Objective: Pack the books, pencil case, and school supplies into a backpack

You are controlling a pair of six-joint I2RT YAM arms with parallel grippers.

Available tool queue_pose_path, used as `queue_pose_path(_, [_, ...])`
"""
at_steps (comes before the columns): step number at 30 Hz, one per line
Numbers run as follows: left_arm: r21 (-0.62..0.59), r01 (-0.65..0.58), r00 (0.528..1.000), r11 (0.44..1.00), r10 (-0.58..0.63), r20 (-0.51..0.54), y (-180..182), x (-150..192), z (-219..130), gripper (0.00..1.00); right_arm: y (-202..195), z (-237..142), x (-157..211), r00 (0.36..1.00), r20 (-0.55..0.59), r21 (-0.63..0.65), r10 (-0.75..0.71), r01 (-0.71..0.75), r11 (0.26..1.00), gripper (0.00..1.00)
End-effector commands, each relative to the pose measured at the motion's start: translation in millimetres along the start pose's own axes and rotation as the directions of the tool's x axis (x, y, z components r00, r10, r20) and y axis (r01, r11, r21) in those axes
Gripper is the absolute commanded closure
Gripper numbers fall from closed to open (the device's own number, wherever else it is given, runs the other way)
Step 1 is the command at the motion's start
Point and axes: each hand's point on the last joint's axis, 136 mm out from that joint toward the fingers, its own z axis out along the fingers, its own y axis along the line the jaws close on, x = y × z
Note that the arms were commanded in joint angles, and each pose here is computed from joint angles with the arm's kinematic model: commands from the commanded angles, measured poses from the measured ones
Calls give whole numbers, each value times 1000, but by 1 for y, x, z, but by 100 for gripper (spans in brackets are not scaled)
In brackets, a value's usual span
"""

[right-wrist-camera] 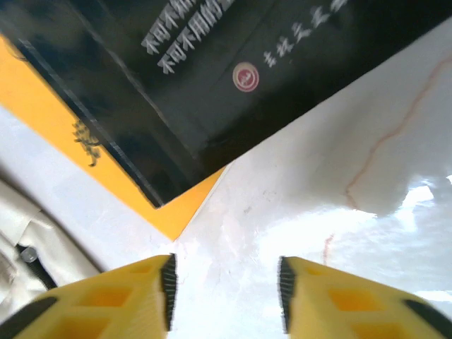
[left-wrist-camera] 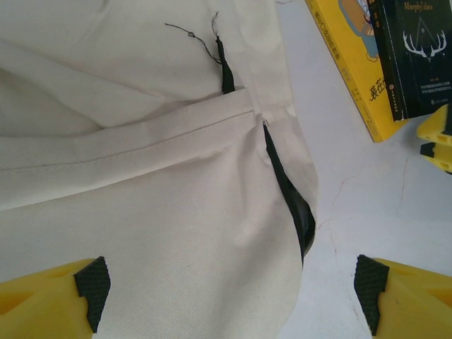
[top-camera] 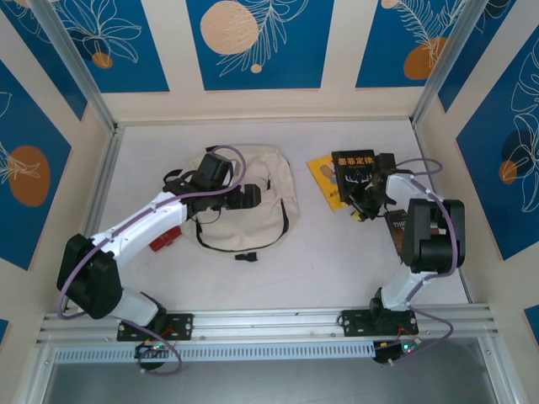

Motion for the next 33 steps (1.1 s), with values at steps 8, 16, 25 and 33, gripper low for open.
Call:
queue_pose_path(8, [21,9,1000,1000,-8,-12,-6,1,0,9,-25,-49,-66,966,133,-201,221,-192,961,24])
queue_pose_path(16, [15,9,1000,1000,-8,-20,-7,0,2,9,-29,-39,-100,932,78,-339,353,-309,889,22])
queue_pose_path(25, [11,10,1000,1000,-10,-25,-7,-2,5,9,-36,-17,-102,894,27,-344,447,-411,844,23])
queue_pose_path(33, [9,9,1000,1000,-9,-23,-8,-3,4,9,-37,-5,-103,880,-10,-350,475,-448,823,23])
